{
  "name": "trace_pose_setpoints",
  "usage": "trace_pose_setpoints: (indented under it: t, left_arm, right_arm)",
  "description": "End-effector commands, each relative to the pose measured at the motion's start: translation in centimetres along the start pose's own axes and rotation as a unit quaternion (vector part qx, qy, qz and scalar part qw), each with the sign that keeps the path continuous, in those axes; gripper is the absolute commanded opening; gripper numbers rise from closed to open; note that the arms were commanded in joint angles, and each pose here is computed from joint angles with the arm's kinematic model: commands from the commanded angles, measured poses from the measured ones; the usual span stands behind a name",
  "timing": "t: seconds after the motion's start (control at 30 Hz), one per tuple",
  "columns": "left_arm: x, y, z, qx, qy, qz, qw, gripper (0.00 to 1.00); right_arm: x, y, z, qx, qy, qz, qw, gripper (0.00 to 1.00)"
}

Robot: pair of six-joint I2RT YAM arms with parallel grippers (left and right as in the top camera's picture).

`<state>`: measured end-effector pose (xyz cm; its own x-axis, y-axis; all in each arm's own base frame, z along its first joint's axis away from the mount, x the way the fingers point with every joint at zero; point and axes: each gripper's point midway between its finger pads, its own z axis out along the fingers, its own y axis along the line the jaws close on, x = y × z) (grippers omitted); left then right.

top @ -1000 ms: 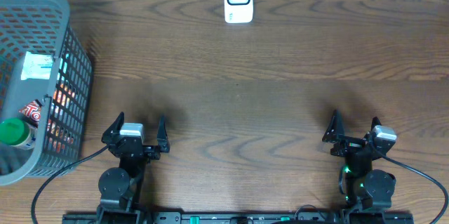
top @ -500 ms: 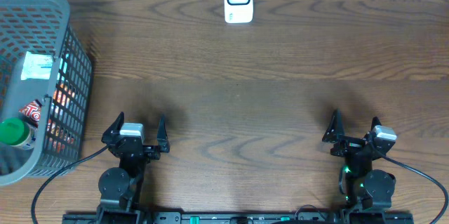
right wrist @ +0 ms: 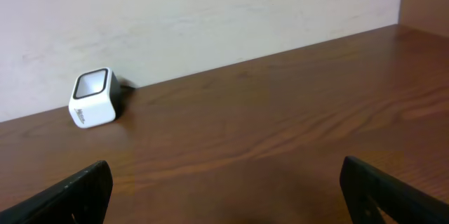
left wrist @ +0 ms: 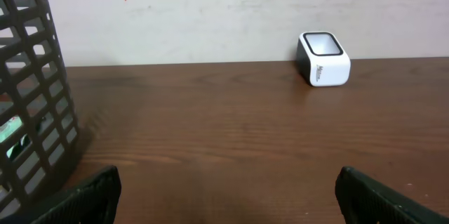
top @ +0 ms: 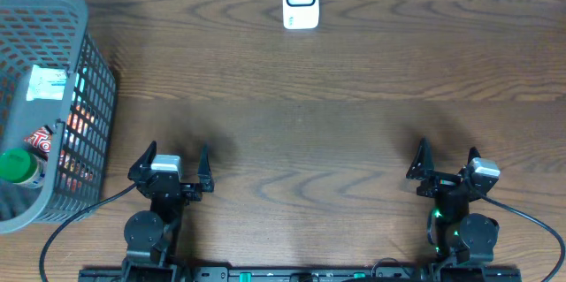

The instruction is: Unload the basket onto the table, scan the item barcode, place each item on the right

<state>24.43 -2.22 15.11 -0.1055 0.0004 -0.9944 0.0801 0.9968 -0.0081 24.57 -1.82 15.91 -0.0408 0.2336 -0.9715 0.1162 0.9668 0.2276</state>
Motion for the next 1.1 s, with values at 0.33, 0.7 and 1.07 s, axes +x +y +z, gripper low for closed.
trace_pose_setpoints:
  t: [0.33,0.7,1.07]
  left_arm:
    - [1.6,0.5,0.0,-0.015,0.027,0.001,1.000,0.98]
    - [1.0,-0.8,0.0,0.024,0.016,0.009,1.000,0.98]
    - [-4.4,-4.3,-1.2,0.124,0.027,-0.032,0.991,0.98]
  right_arm:
    - [0.1,0.3,0.0,-0.006,0.001,0.000,1.000,0.99]
    - [0.1,0.3,0.0,-0.006,0.001,0.000,1.000,0.99]
    - [0.1,0.3,0.0,-0.006,0.001,0.000,1.000,0.99]
